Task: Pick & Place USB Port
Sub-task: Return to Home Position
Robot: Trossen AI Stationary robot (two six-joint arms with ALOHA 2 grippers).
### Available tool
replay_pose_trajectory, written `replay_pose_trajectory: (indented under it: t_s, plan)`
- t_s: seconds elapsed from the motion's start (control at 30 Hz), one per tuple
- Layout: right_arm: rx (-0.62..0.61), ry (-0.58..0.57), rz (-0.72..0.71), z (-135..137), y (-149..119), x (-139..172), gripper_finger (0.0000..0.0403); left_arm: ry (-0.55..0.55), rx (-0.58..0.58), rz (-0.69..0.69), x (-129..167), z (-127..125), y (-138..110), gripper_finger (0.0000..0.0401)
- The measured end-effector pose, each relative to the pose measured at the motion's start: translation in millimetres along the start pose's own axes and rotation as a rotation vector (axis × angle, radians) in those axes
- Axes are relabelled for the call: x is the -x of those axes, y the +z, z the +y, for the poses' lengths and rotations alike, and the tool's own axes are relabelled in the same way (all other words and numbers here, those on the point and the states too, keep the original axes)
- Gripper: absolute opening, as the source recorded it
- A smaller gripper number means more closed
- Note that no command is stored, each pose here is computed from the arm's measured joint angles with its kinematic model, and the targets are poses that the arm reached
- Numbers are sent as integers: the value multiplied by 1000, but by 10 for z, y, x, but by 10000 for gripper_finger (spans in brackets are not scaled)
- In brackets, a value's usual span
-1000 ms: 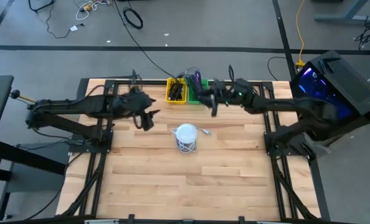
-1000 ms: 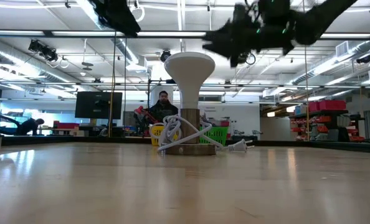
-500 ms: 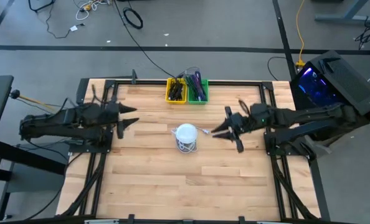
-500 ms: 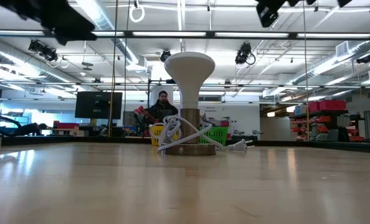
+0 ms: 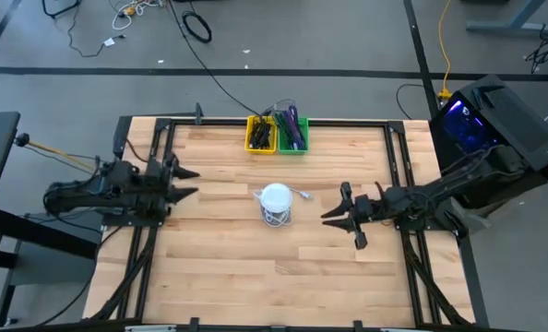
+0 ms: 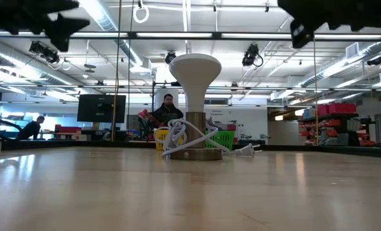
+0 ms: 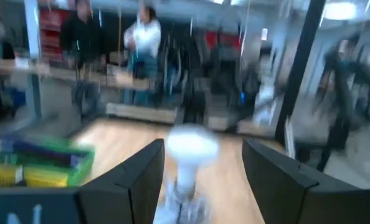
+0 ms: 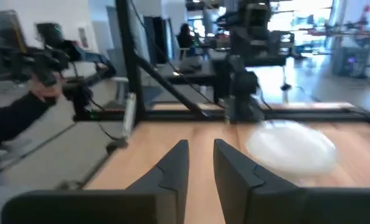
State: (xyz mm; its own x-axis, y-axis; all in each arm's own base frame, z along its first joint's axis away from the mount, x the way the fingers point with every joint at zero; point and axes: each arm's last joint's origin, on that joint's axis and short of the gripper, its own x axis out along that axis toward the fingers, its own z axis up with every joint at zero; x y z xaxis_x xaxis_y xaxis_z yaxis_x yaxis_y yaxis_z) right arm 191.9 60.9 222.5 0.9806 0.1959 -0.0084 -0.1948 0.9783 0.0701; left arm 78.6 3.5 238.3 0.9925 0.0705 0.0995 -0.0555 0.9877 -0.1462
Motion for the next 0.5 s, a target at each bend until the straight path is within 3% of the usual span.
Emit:
replay_pose_trajectory:
  t_s: [0.17, 0.27, 0.4, 0.5]
  plan:
    - [-15, -24, 67, -56, -399, 165, 75, 70, -36, 86, -74, 52, -266, 220]
    - [-62, -57, 31, -90, -530, 273, 75, 119, -25, 121, -113, 96, -495, 220]
    - [-25, -69, -17, -122, -662, 416, 75, 70, -88, 152, -131, 110, -691, 220]
    - [-23, -90, 25, -131, -710, 420, 75, 58, -94, 144, -136, 109, -708, 220]
